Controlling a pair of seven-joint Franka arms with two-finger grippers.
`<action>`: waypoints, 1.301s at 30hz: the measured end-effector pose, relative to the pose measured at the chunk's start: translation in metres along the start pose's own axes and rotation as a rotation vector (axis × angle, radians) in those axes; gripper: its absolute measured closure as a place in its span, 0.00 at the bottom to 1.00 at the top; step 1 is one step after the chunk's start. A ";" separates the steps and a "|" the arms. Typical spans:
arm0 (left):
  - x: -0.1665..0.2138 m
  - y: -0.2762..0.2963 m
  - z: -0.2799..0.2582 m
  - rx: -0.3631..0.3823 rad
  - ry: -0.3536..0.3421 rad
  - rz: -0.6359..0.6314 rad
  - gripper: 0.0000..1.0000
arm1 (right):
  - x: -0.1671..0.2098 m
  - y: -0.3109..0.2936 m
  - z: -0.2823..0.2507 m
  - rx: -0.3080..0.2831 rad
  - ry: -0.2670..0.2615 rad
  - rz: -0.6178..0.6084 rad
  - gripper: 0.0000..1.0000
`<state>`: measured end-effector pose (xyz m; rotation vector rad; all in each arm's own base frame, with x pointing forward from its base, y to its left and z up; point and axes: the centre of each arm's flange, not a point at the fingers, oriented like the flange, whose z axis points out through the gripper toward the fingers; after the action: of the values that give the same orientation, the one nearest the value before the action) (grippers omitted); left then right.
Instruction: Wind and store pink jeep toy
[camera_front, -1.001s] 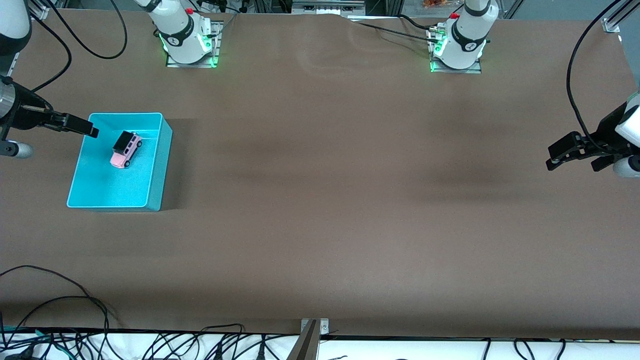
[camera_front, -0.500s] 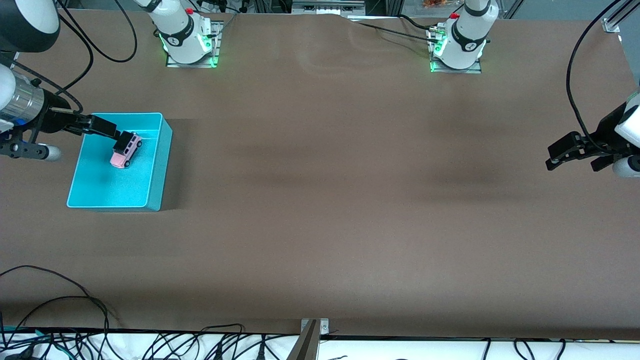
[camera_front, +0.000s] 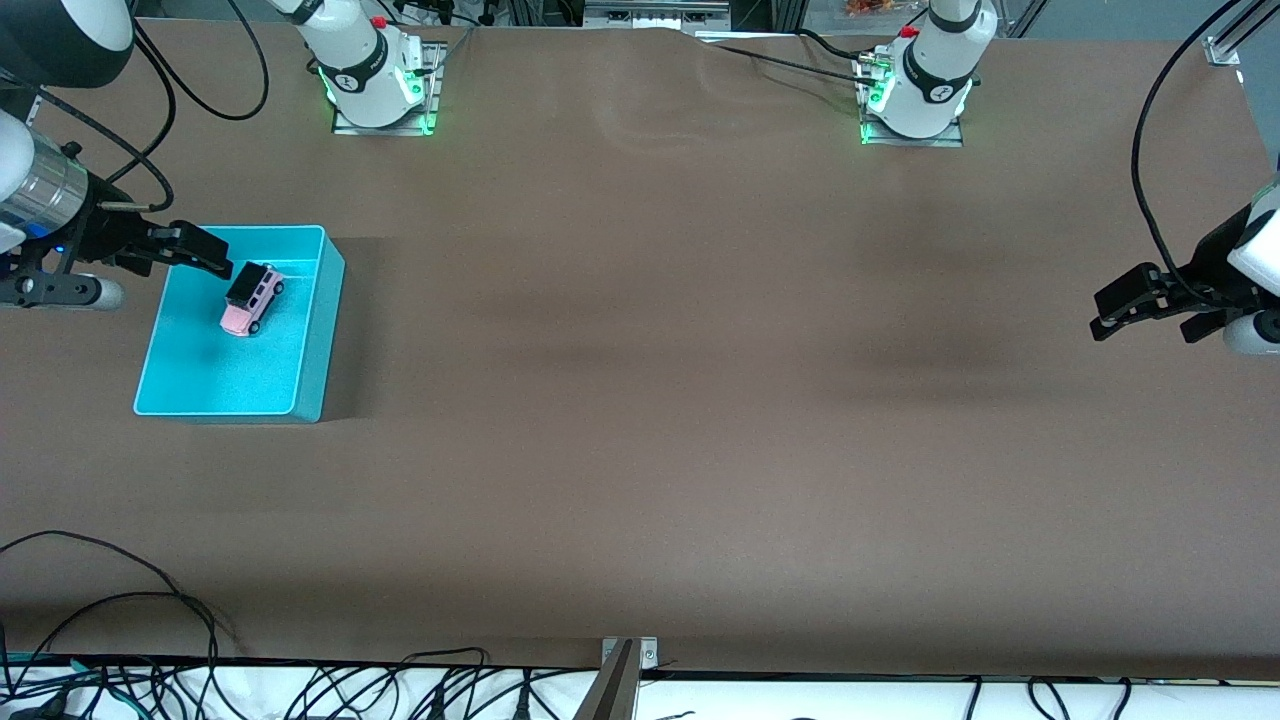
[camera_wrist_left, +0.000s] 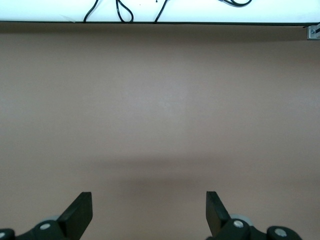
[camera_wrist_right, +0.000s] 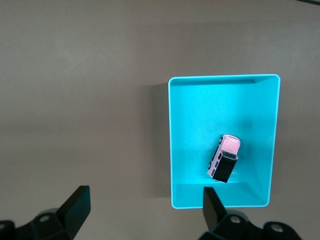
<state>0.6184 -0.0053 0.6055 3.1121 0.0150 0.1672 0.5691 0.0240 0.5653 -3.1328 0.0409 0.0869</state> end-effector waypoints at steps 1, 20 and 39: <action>0.000 -0.001 0.000 0.000 0.000 -0.001 0.00 | -0.001 0.001 -0.001 0.000 0.003 0.000 0.00; 0.000 -0.001 0.000 0.000 0.000 -0.002 0.00 | -0.005 0.005 -0.007 0.001 0.014 0.003 0.00; 0.000 0.001 0.000 -0.001 0.000 0.001 0.00 | -0.002 0.010 -0.009 0.002 0.027 0.004 0.00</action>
<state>0.6184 -0.0058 0.6055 3.1117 0.0135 0.1671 0.5671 0.0143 0.5744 -3.1325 0.0469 0.0447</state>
